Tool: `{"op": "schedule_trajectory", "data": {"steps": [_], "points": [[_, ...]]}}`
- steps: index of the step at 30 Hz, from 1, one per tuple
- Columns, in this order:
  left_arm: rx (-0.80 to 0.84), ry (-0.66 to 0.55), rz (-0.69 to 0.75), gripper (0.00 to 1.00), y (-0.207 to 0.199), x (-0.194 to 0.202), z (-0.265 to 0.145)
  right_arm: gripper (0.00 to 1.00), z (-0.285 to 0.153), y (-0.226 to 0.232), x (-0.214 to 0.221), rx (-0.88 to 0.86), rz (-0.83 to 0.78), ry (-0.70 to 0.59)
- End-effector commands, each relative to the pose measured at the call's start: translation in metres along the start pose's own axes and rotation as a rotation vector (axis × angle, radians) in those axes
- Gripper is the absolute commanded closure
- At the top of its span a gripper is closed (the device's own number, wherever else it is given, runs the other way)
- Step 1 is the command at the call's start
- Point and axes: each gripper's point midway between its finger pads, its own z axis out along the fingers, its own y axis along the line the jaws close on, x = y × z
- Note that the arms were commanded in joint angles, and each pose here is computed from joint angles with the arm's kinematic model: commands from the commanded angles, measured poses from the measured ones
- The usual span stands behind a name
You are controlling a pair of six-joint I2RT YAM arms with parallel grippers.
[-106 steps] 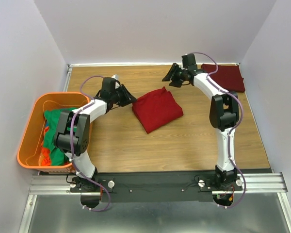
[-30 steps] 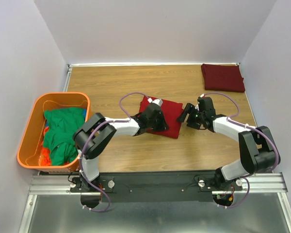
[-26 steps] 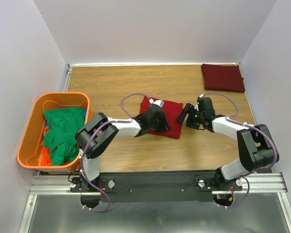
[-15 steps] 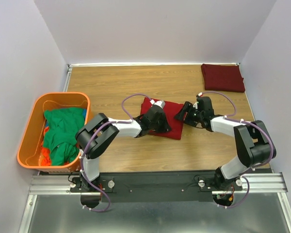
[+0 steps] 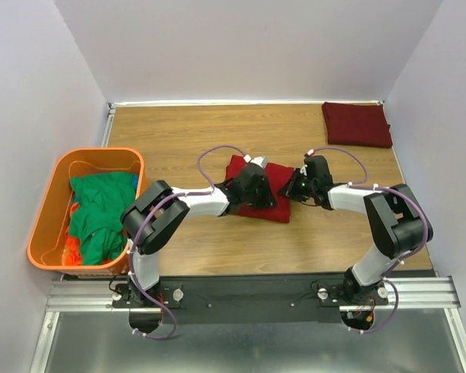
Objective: Fold and stack the t-shirts
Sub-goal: Neatly place the folded tshirt to the corner
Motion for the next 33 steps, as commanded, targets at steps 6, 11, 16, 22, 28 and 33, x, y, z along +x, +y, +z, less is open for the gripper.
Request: {"op": "schedule_trajectory", "data": {"steps": [6,11,16,22,28,33], "points": [[0.053,-0.190,0.098,0.82,-0.050,-0.091,-0.073,0.99,0.007,-0.052,-0.018,0.339,-0.117,-0.010],[0.007,-0.345,0.120,0.82,-0.033,-0.156,-0.153,0.99,0.012,-0.053,-0.060,0.450,-0.186,-0.061],[-0.087,-0.470,0.202,0.81,-0.008,-0.193,-0.223,0.99,0.025,-0.053,-0.099,0.511,-0.358,-0.096],[-0.237,-0.572,0.252,0.79,0.025,-0.212,-0.276,0.99,0.027,-0.061,-0.181,0.614,-0.511,-0.176],[-0.343,-0.565,0.255,0.79,0.052,-0.202,-0.286,0.99,0.021,-0.082,-0.259,0.692,-0.587,-0.230],[-0.434,-0.541,0.239,0.79,0.078,-0.197,-0.281,0.99,0.025,-0.088,-0.297,0.721,-0.660,-0.240]]}}
